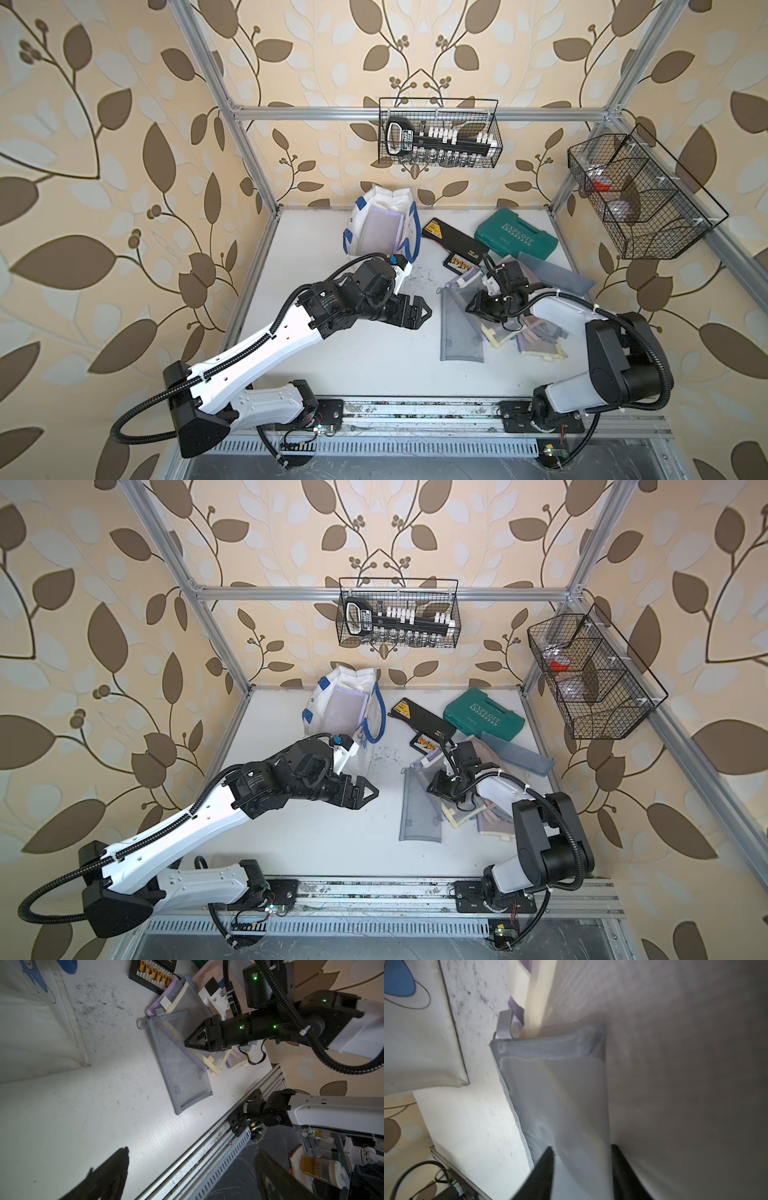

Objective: Put the pencil pouch into the canvas bag
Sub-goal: Pick up the pencil pouch from the center of the board.

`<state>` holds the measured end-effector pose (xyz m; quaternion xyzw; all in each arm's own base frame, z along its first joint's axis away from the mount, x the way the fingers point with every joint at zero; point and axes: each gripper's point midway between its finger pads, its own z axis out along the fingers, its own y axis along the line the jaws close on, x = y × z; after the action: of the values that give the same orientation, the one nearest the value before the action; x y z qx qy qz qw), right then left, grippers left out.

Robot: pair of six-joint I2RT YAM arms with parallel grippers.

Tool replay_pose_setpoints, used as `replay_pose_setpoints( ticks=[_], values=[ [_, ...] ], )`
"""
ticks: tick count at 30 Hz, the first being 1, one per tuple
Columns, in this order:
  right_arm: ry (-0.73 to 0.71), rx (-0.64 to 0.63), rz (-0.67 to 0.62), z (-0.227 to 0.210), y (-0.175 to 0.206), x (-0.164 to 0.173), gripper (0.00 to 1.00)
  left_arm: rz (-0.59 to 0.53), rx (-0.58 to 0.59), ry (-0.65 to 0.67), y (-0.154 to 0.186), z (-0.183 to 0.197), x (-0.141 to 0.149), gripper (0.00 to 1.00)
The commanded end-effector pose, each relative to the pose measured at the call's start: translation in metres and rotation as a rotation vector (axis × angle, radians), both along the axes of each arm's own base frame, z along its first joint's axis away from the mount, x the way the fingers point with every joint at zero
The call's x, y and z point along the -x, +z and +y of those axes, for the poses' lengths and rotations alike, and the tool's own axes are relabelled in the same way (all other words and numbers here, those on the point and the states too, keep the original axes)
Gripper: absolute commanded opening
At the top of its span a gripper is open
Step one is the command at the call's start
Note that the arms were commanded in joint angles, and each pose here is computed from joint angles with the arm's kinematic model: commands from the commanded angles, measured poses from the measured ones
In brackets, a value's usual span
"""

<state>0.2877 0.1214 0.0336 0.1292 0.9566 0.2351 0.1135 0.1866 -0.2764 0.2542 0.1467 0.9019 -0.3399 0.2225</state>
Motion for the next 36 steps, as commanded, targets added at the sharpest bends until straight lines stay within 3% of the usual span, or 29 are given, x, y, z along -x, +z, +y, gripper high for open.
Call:
replay_pose_setpoints(
  ticks=[1, 3, 7, 15, 23, 36],
  values=[
    [0.010, -0.006, 0.008, 0.002, -0.008, 0.006, 0.20, -0.005, 0.053, 0.008, 0.011, -0.005, -0.001, 0.94],
    [0.014, -0.012, 0.002, 0.002, -0.005, 0.006, 0.10, 0.000, 0.042, 0.019, 0.007, -0.002, -0.001, 0.94],
    [0.026, -0.028, -0.049, 0.005, 0.014, 0.004, 0.01, -0.007, 0.010, 0.034, 0.004, 0.005, -0.002, 0.94],
    [0.151, -0.077, -0.303, 0.032, 0.107, -0.002, 0.00, -0.033, -0.044, 0.062, 0.007, 0.025, -0.010, 0.97],
    [0.298, -0.200, -0.534, 0.071, 0.207, 0.008, 0.00, 0.004, 0.123, 0.125, 0.029, 0.050, -0.046, 0.99],
    [0.516, -0.492, -0.771, 0.134, 0.346, 0.033, 0.00, -0.098, 0.365, 0.064, 0.078, 0.031, -0.063, 0.99]
  ],
)
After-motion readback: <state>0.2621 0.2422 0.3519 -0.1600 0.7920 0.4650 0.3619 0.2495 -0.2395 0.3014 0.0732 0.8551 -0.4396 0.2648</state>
